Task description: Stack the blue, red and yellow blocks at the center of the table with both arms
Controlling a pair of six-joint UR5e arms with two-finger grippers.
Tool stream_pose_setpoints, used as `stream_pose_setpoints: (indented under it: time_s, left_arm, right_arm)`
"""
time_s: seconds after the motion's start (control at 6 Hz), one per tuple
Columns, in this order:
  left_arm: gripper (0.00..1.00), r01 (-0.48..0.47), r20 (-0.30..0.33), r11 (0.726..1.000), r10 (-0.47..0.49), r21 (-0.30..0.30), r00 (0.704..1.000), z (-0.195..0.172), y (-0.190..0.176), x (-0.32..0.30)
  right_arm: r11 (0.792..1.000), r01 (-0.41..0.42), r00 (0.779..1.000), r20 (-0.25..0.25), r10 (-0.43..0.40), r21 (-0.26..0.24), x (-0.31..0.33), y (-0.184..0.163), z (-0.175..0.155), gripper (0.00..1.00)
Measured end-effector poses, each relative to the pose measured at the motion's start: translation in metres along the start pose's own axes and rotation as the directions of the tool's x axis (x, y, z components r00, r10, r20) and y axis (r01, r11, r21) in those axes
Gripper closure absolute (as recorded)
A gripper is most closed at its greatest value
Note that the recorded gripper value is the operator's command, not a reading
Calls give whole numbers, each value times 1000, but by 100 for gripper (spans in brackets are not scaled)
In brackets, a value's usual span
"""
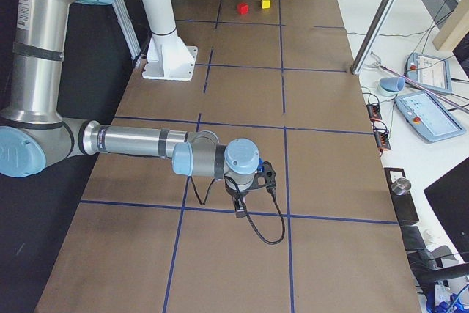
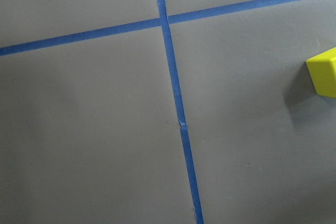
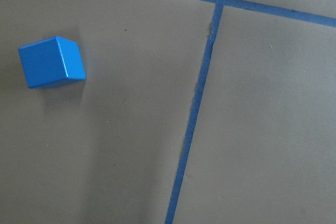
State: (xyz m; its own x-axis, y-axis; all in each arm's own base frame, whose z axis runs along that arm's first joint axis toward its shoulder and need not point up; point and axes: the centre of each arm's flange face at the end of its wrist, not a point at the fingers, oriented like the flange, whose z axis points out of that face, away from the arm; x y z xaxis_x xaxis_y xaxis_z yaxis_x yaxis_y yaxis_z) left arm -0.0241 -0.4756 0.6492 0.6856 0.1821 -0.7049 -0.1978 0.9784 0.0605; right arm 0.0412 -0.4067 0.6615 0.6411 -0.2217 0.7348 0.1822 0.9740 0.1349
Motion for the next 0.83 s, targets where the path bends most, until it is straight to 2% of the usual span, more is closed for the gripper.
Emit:
stream_pose_setpoints:
  time_s: [0.17, 0.5, 0.83]
  left_arm:
    - [0, 1, 0, 1000, -1, -2, 1000, 1, 0, -1]
    - [0, -3, -5, 1000, 3, 4, 1000, -2, 3, 2]
    - [0, -13, -3, 1000, 13, 14, 1000, -6, 3, 6]
  right_arm:
    - [999, 40, 999, 20, -40, -14, -14, -7, 11, 0]
    - [985, 174, 984, 43, -173, -17, -50, -38, 45, 1]
    - [983, 181, 983, 22, -181, -21, -104, -91, 66, 1]
